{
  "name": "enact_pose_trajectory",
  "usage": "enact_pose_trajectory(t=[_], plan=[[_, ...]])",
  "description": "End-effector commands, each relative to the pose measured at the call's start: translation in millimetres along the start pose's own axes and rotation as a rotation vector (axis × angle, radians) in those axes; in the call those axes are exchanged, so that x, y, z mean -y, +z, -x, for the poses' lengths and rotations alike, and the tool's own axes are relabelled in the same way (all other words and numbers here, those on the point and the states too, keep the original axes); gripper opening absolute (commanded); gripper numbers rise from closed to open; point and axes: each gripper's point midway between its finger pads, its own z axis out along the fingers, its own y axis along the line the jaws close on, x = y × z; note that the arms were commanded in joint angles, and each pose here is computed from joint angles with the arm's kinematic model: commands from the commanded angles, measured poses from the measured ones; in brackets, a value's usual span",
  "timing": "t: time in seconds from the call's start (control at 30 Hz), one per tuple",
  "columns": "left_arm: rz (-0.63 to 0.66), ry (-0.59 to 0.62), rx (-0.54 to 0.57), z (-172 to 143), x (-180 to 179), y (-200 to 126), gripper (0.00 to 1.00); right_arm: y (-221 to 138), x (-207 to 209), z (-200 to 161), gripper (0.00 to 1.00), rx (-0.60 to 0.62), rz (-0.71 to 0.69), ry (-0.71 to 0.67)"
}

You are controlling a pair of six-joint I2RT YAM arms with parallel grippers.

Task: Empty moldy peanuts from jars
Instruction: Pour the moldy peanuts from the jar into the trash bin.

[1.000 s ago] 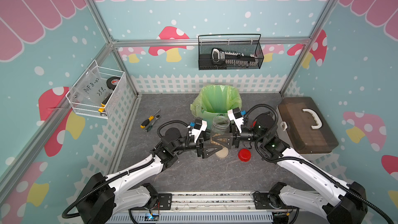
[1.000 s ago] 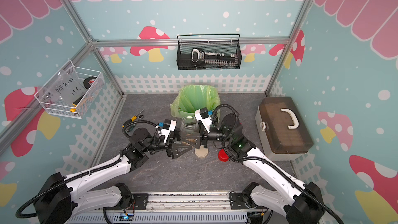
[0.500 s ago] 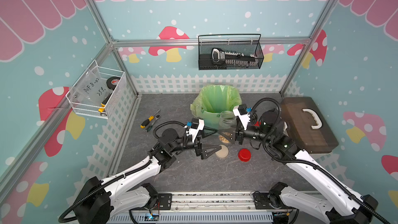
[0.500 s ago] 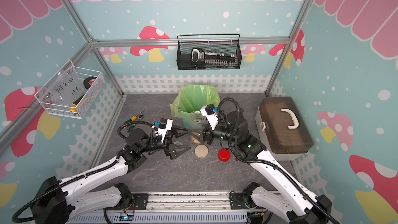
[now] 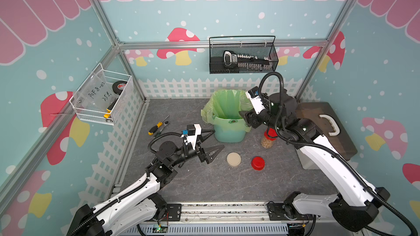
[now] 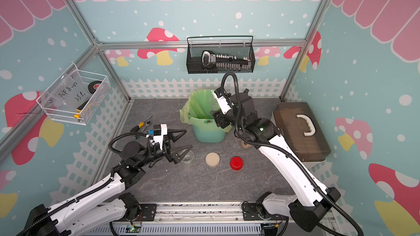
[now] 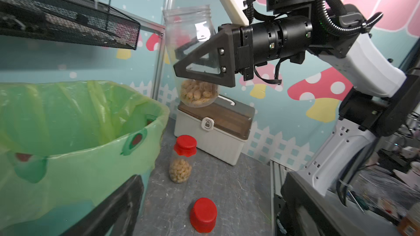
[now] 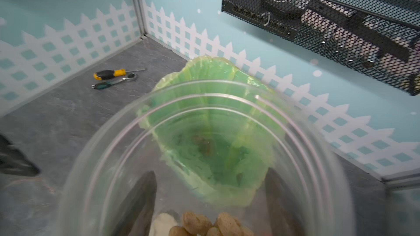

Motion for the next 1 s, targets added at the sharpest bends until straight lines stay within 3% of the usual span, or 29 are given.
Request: enact_pose_trajectory(t=[0.0, 0.37, 0.7, 0.97], plan=[[0.167, 0.023, 0.032, 2, -28, -12, 0.96, 11, 33, -6, 0.55, -0.123, -0.181, -0.144], [0.368, 0.029, 0.101, 10, -59, -42, 0.96, 50, 78, 3, 0.54, -0.318, -0.489, -0.476], [0.395, 0.020, 0.120, 12, -65, -49, 0.95, 80, 74, 2, 0.54, -0.460, -0.661, -0.848], [0.405, 0.014, 0.132, 13, -68, -53, 0.95, 97, 64, -7, 0.54, -0.535, -0.692, -1.063]])
